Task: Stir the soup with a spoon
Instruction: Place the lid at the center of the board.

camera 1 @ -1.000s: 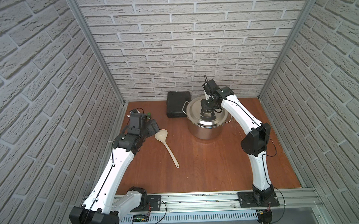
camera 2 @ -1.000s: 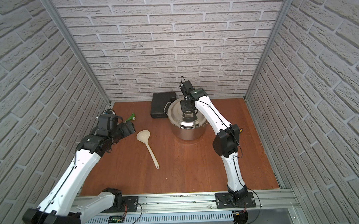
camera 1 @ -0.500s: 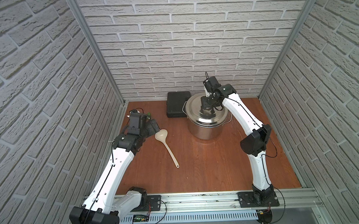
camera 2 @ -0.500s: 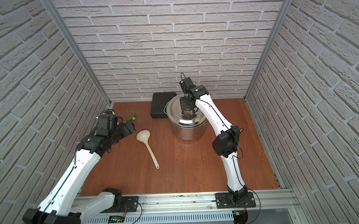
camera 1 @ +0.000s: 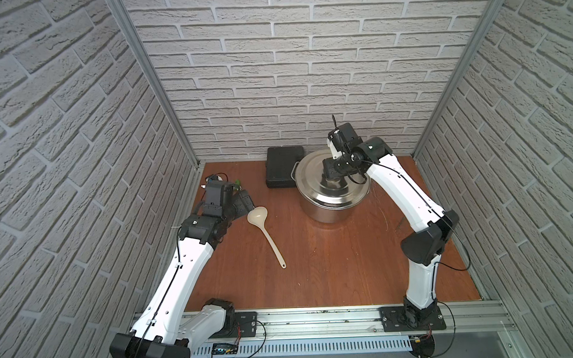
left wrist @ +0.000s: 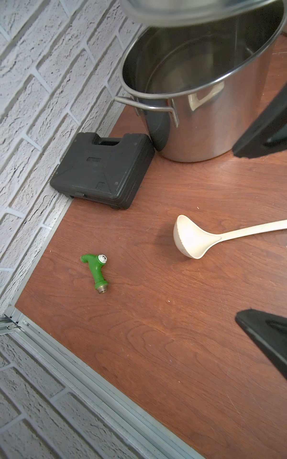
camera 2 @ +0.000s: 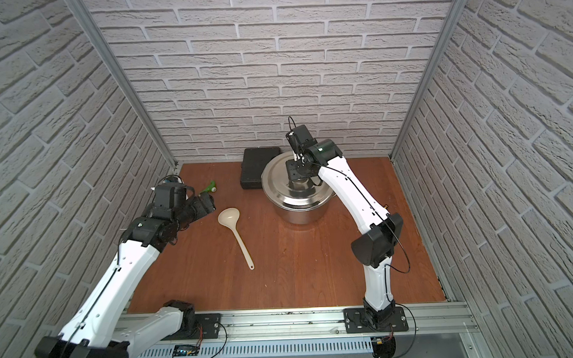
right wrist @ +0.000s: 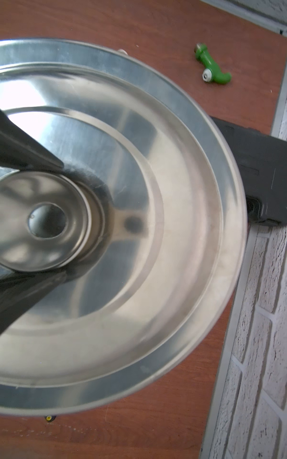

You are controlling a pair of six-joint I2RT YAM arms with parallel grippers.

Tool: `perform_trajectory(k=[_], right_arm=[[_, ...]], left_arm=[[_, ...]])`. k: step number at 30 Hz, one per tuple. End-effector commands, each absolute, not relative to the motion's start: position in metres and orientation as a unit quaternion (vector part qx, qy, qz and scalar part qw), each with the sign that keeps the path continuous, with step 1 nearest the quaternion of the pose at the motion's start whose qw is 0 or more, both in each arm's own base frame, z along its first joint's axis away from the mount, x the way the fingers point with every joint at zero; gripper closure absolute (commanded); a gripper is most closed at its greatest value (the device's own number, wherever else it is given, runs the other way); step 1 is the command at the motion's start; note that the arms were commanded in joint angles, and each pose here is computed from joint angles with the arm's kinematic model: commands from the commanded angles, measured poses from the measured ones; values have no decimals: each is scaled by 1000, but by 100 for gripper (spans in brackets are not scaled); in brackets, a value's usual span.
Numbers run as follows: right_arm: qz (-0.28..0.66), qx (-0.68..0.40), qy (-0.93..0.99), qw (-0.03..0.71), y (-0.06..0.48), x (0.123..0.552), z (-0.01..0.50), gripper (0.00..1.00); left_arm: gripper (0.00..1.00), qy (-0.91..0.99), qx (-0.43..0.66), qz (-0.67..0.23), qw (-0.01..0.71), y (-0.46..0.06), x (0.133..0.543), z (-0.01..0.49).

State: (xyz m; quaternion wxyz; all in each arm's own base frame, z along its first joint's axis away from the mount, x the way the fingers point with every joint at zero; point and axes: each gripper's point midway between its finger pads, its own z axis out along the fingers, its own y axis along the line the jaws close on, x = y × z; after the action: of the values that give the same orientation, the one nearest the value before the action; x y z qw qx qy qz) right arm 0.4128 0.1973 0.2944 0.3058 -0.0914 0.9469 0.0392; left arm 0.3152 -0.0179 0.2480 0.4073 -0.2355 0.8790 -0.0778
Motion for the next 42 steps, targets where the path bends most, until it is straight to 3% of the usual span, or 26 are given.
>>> perform_trajectory(k=[1,12,18,25,42], right_arm=[[69,-112,923,363,208,380,338,97],[148,-228,906,325,257,248,285,98],[143,-233,917,291,256,211,226,97],[104,-220,927,286,253,215,153,97],[73,-231,932,269,269,230,60,98]], left_arm=[[2,860,-241,-85,441,-14,322,267],[2,836,-257,-104,474,-11,321,284],[2,835,-261,-115,471,-12,315,281],[2,844,-263,-132,448,-19,308,270],[2,852,-295,-161,401,-25,271,228]])
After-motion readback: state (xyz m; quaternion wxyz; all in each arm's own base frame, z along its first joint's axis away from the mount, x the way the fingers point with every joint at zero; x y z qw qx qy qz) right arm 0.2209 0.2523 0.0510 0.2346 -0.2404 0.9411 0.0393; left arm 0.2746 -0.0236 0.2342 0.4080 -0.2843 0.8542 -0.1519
